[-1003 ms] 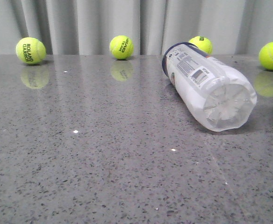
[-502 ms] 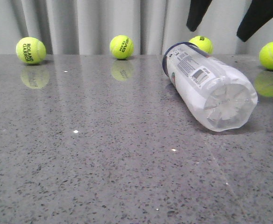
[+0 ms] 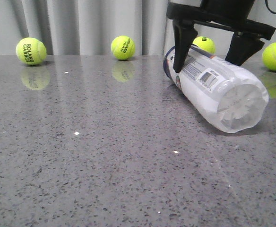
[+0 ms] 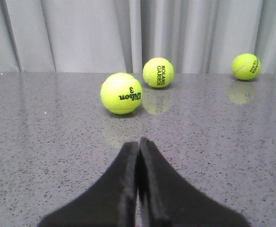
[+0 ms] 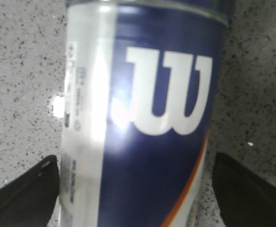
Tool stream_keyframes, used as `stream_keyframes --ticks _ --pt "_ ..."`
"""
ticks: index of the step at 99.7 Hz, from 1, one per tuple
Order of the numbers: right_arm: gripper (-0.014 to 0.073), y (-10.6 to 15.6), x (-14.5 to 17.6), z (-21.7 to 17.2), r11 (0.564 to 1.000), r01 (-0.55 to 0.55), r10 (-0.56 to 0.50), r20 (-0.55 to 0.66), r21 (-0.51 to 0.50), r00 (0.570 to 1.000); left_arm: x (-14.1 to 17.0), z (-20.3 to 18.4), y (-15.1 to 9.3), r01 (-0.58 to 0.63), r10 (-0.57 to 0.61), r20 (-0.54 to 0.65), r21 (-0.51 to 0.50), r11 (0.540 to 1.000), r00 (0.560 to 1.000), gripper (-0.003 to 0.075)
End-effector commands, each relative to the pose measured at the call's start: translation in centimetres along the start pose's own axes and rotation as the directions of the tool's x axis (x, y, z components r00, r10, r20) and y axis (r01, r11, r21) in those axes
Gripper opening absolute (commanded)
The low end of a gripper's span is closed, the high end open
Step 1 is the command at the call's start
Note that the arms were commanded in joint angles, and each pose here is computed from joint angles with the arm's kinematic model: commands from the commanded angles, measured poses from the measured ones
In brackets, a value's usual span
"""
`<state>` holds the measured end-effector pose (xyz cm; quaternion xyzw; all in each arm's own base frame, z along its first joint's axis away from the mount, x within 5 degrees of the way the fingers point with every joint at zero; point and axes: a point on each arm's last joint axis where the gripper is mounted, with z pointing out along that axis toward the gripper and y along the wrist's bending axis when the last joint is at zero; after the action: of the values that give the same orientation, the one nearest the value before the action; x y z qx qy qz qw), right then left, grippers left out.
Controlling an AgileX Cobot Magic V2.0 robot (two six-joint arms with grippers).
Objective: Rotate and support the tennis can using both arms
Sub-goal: 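Lower the right gripper onto the Wilson can and close around it, then lift the can with the right gripper and swing it sideways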
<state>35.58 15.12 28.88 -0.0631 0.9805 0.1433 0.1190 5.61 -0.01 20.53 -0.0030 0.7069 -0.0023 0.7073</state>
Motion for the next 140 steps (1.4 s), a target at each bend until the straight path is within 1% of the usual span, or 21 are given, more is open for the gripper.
stream_keyframes --ticks 1,26,53,76,83,90,99,113,118,120,122,124,125,127,129,132,133,135,136,139,140 --pt "0.0645 0.6 -0.5 -1.9 1.000 0.008 -0.006 0.070 -0.030 0.998 0.7 -0.1 0.0 0.005 -0.005 0.061 -0.003 1.000 0.998 -0.0020" --pt "0.0632 0.5 -0.6 -1.1 1.000 0.004 -0.003 0.052 -0.024 0.999 0.7 -0.1 0.0 0.005 -0.005 0.061 -0.003 1.000 0.998 -0.0020" --pt "0.0418 0.5 -0.6 -1.1 1.000 0.007 -0.006 0.052 -0.020 0.999 0.7 -0.1 0.0 0.005 -0.005 0.061 -0.003 1.000 0.998 -0.0020" --pt "0.0398 0.6 -0.6 -1.5 1.000 0.022 -0.020 0.063 -0.022 0.998 0.7 -0.1 0.0 0.005 -0.005 0.061 -0.003 1.000 0.998 -0.0020" --pt "0.0398 0.9 -0.7 -2.0 0.997 0.074 -0.072 0.078 -0.023 0.994 0.7 -0.1 0.0 0.005 -0.005 0.061 -0.003 1.000 0.998 -0.0020" --pt "0.0398 1.5 -0.9 -2.8 0.986 0.167 -0.165 0.091 -0.024 0.982 0.7 -0.1 0.0 0.005 -0.005 0.061 -0.003 1.000 0.998 -0.0020" --pt "0.0398 2.6 -1.2 -3.8 0.954 0.298 -0.293 0.127 -0.020 0.948 0.7 -0.1 0.0 0.005 -0.005 0.061 -0.003 1.000 0.998 -0.0020" --pt "0.0398 4.5 -1.2 -5.1 0.866 0.500 -0.492 0.163 -0.005 0.855 0.7 -0.1 0.0 0.005 -0.005 0.061 -0.003 1.000 0.998 -0.0020" --pt "0.0398 5.4 -1.1 -5.4 0.815 0.580 -0.571 0.171 0.002 0.802 0.7 -0.1 0.0 0.005 -0.005 0.061 -0.003 1.000 0.998 -0.0020" --pt "0.0398 5.8 -1.0 -5.5 0.780 0.625 -0.617 0.176 0.008 0.767 0.7 -0.1 0.0 0.005 -0.005 0.061 -0.003 1.000 0.998 -0.0020" --pt "0.0398 6.0 -0.9 -5.6 0.760 0.650 -0.641 0.178 0.012 0.746 0.7 -0.1 0.0 0.005 -0.005 0.061 -0.003 1.000 0.998 -0.0020" --pt "0.0398 6.5 -0.8 -5.7 0.715 0.699 -0.690 0.180 0.018 0.701 0.7 -0.1 0.0 0.005 -0.005 0.061 -0.003 1.000 0.998 -0.0020" --pt "0.0398 6.6 -0.7 -5.7 0.713 0.701 -0.692 0.179 0.016 0.699 0.7 -0.1 0.0 0.005 -0.005 0.061 -0.003 1.000 0.998 -0.0020" --pt "0.0398 7.0 -0.6 -5.7 0.667 0.745 -0.736 0.179 0.023 0.653 0.7 -0.1 0.0 0.005 -0.005 0.061 -0.003 1.000 0.998 -0.0020" --pt "0.0398 7.2 -0.5 -5.7 0.642 0.767 -0.757 0.179 0.025 0.628 0.7 -0.1 0.0 0.005 -0.005 0.061 -0.003 1.000 0.998 -0.0020" --pt "0.0398 7.9 -0.2 -5.7 0.586 0.810 -0.800 0.180 0.029 0.573 0.7 -0.1 0.0 0.005 -0.005 0.061 -0.003 1.000 0.998 -0.0020" --pt "0.0398 9.5 0.5 -5.6 0.405 0.913 -0.902 0.187 0.054 0.389 0.7 -0.1 0.0 0.005 -0.005 0.061 -0.003 1.000 0.998 -0.0020" --pt "0.0398 9.7 0.6 -5.5 0.376 0.925 -0.914 0.187 0.057 0.360 0.7 -0.1 0.0 0.005 -0.005 0.061 -0.003 1.000 0.998 -0.0020" --pt "0.0398 9.7 0.6 -5.5 0.376 0.925 -0.914 0.188 0.058 0.360 0.7 -0.1 0.0 0.005 -0.005 0.061 -0.003 1.000 0.998 -0.0020" --pt "0.0398 10.3 0.9 -5.5 0.304 0.950 -0.939 0.190 0.067 0.287 0.7 -0.1 0.0 0.005 -0.005 0.061 -0.003 1.000 0.998 -0.0020" --pt "0.0398 10.5 0.9 -5.5 0.290 0.954 -0.943 0.192 0.072 0.272 0.7 -0.1 0.0 0.005 -0.005 0.061 -0.003 1.000 0.998 -0.0020"
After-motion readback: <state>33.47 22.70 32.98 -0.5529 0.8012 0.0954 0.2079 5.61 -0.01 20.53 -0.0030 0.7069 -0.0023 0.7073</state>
